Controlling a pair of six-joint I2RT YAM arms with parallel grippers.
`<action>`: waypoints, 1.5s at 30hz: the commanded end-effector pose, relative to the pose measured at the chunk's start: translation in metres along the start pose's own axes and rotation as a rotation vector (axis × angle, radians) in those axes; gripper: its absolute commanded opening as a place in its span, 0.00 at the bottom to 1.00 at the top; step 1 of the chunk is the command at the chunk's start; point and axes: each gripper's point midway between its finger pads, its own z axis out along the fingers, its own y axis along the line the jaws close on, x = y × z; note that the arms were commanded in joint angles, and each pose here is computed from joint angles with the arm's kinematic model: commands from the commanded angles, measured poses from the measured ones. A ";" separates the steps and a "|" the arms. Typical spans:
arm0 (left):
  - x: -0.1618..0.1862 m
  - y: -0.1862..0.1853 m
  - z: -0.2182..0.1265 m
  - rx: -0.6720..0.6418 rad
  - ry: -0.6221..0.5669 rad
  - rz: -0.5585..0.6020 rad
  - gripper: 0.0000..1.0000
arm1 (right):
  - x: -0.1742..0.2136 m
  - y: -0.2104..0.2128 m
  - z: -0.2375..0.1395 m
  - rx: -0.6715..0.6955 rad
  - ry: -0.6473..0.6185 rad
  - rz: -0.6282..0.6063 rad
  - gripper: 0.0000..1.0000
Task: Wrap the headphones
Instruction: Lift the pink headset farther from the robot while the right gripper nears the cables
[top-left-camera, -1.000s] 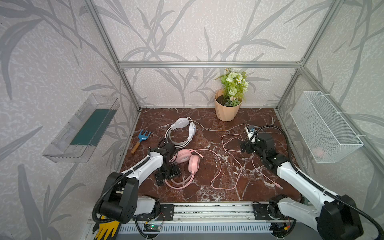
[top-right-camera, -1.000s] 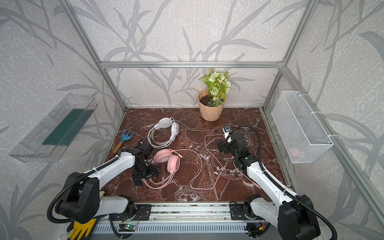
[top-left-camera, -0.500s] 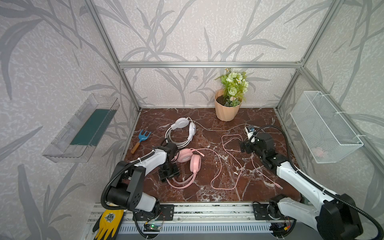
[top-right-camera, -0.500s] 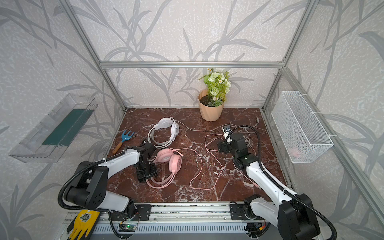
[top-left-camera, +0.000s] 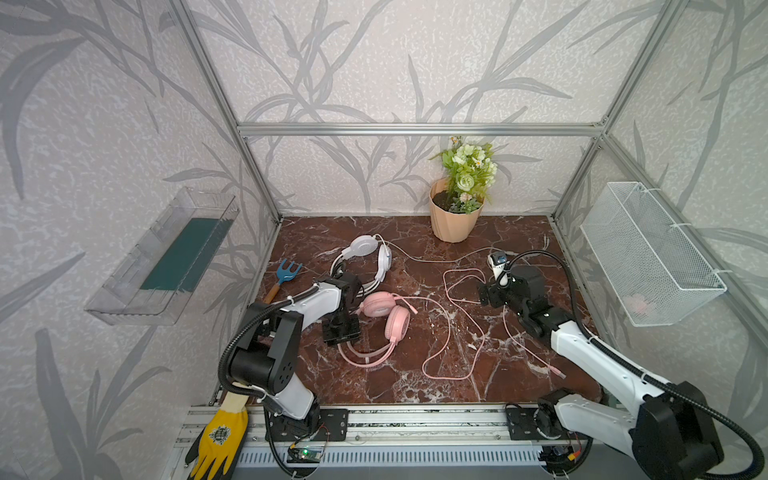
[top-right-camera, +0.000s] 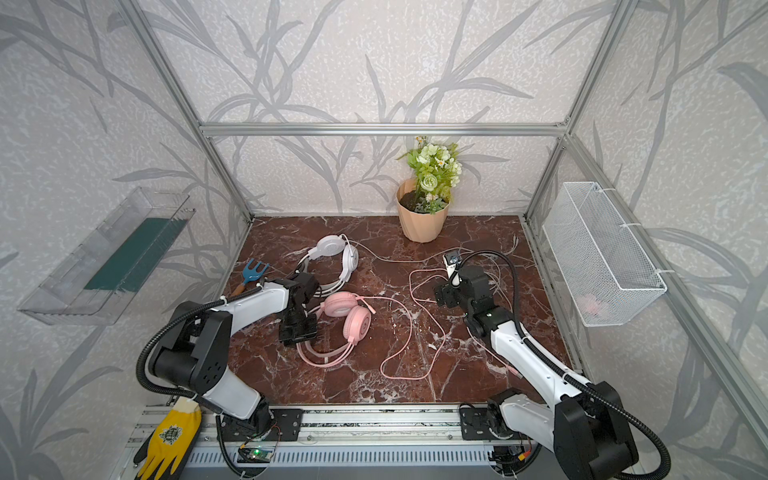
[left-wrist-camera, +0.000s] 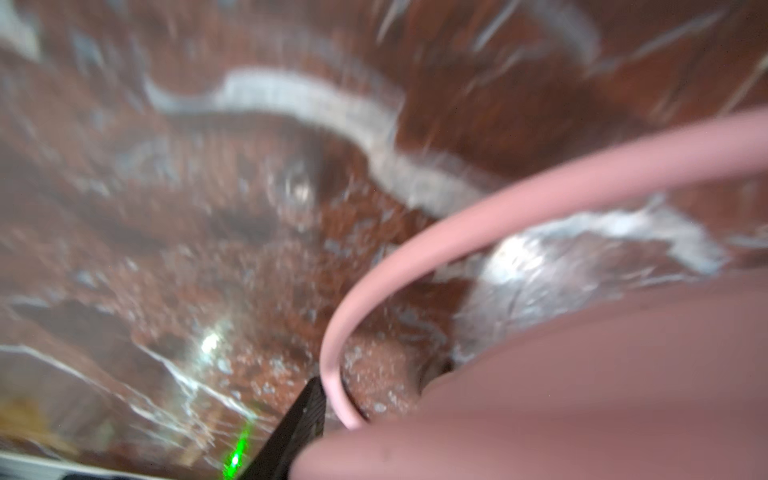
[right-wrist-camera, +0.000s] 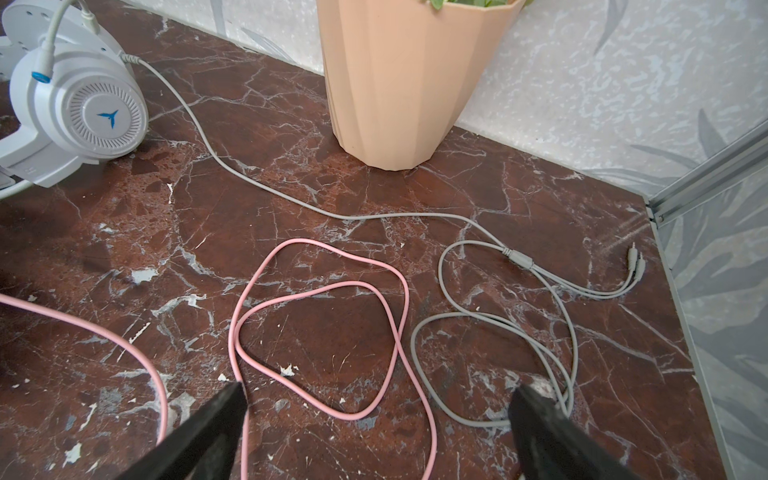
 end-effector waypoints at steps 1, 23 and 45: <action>-0.018 0.000 -0.013 -0.033 -0.071 0.063 0.49 | -0.022 -0.001 -0.002 0.012 -0.054 0.001 0.99; 0.028 -0.007 -0.023 0.152 -0.041 -0.129 0.80 | -0.031 0.015 0.021 -0.049 -0.044 -0.043 0.99; 0.020 -0.022 0.013 0.127 0.070 -0.051 0.64 | -0.026 0.013 0.008 -0.007 -0.043 -0.025 0.99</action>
